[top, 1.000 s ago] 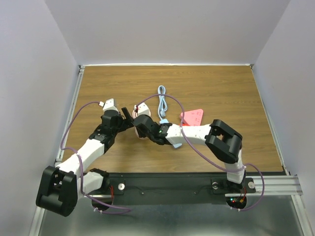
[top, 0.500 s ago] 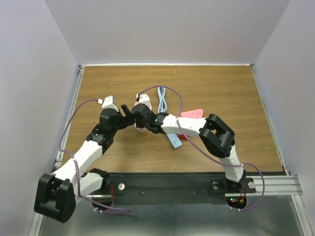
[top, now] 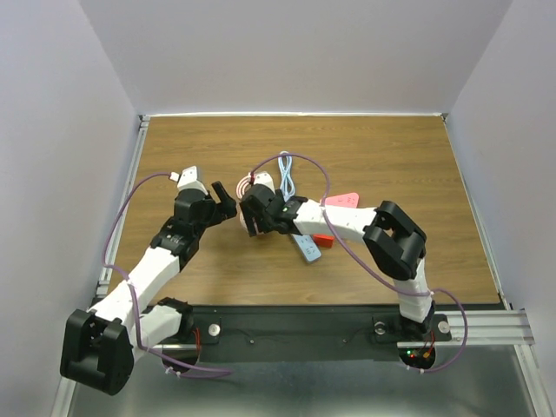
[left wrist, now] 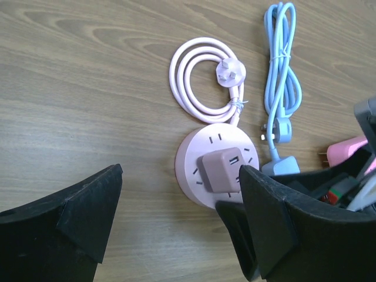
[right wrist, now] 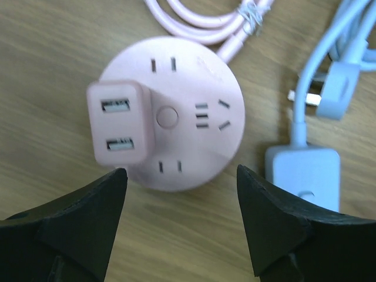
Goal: Insert the plug
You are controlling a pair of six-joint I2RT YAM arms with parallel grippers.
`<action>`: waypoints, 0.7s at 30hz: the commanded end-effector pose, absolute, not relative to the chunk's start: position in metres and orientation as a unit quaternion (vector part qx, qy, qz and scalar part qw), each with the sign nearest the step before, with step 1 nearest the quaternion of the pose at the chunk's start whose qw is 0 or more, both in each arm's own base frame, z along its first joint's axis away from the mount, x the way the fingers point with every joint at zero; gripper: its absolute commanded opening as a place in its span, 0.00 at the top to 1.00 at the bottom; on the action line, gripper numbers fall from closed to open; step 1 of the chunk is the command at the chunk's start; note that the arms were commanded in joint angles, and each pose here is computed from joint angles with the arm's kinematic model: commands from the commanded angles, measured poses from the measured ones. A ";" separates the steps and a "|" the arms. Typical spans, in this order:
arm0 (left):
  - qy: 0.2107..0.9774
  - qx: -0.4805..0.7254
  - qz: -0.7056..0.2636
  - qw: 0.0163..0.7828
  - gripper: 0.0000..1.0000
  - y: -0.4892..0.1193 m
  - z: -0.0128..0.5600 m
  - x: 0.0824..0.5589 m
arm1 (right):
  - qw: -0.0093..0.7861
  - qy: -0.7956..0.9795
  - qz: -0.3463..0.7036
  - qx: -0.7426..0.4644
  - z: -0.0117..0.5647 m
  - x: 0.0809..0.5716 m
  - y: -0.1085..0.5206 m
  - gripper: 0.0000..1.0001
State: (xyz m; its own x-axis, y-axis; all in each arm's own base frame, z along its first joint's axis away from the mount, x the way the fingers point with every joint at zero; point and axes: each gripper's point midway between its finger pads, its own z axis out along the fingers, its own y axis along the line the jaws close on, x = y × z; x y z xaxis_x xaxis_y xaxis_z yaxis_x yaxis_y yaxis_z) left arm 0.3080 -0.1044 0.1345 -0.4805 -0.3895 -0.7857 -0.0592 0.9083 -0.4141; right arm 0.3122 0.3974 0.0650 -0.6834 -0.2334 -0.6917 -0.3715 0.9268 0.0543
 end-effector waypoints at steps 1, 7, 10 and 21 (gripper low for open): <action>0.815 -0.131 -0.181 0.535 0.08 -0.106 0.177 0.320 | 0.392 0.896 0.119 -0.168 0.121 0.308 0.389 0.20; 0.795 -0.121 -0.190 0.564 0.09 -0.109 0.207 0.329 | 0.429 0.881 0.129 -0.154 0.161 0.299 0.361 0.15; 0.782 -0.104 -0.200 0.581 0.12 -0.117 0.225 0.338 | 0.450 0.878 0.102 -0.126 0.169 0.305 0.328 0.12; 0.767 0.126 -0.362 0.514 0.13 -0.304 0.241 0.350 | 0.424 0.900 0.076 0.060 0.143 0.337 0.184 0.04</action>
State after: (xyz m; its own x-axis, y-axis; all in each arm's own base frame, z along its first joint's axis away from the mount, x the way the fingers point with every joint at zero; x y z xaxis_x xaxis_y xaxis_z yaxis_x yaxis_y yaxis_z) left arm 0.3604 -0.2393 0.2330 -0.4278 -0.2538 -0.8675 0.3593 0.8329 -0.4209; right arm 0.3364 0.2041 0.1416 -0.6351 0.0668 -0.7696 -0.0250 0.9940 0.1069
